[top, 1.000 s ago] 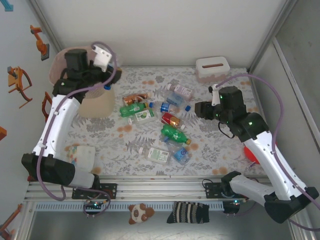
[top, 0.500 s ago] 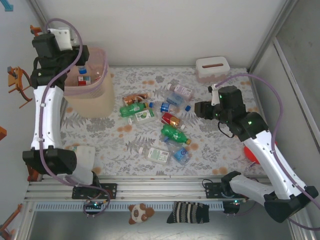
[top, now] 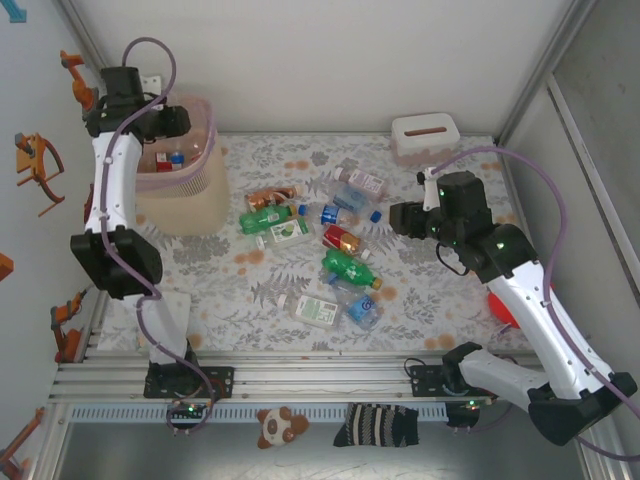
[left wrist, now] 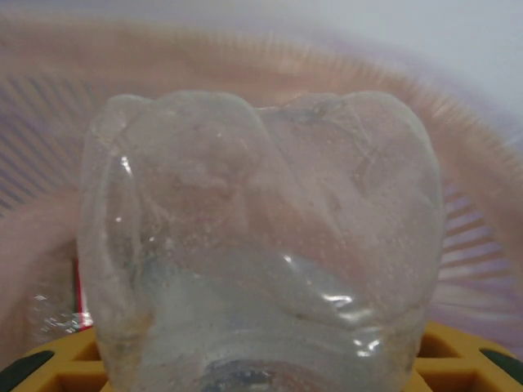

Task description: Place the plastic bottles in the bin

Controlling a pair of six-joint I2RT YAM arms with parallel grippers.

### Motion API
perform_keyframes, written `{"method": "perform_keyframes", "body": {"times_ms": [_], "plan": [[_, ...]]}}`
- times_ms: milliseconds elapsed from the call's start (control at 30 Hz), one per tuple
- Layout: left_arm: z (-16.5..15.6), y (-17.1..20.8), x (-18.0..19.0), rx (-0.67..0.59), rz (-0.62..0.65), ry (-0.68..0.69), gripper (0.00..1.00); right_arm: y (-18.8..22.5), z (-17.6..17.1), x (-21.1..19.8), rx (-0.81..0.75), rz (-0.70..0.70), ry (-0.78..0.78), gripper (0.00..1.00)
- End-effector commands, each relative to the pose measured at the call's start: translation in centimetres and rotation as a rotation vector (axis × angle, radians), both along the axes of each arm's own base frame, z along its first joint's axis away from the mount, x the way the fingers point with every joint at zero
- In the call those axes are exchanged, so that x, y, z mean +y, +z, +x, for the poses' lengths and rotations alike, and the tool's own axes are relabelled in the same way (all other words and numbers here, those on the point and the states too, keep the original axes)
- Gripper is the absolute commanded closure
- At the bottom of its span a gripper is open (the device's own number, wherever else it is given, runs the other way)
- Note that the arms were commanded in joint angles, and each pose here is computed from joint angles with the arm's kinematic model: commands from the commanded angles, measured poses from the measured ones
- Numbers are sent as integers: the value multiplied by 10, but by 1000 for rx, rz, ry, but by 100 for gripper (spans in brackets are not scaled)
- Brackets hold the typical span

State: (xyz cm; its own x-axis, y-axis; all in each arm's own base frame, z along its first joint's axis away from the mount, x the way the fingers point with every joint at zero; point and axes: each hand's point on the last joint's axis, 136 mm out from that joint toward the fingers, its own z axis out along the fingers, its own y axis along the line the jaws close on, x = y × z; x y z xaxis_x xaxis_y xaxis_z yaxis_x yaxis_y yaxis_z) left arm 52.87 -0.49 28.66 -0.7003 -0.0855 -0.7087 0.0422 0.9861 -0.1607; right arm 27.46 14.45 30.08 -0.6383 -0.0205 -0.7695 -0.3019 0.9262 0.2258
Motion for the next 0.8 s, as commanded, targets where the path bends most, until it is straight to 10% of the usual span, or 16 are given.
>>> {"method": "perform_keyframes", "body": {"times_ms": [0, 467, 767], "plan": [[-10, -21, -8, 107, -56, -25, 53, 6, -2, -4, -14, 4, -19, 41], [-16, -128, -18, 368, -78, -57, 45, 2, -5, -7, -3, -15, -19, 41], [-16, -112, -19, 330, -79, -57, 34, 2, -6, -6, 2, -6, -18, 41]]}}
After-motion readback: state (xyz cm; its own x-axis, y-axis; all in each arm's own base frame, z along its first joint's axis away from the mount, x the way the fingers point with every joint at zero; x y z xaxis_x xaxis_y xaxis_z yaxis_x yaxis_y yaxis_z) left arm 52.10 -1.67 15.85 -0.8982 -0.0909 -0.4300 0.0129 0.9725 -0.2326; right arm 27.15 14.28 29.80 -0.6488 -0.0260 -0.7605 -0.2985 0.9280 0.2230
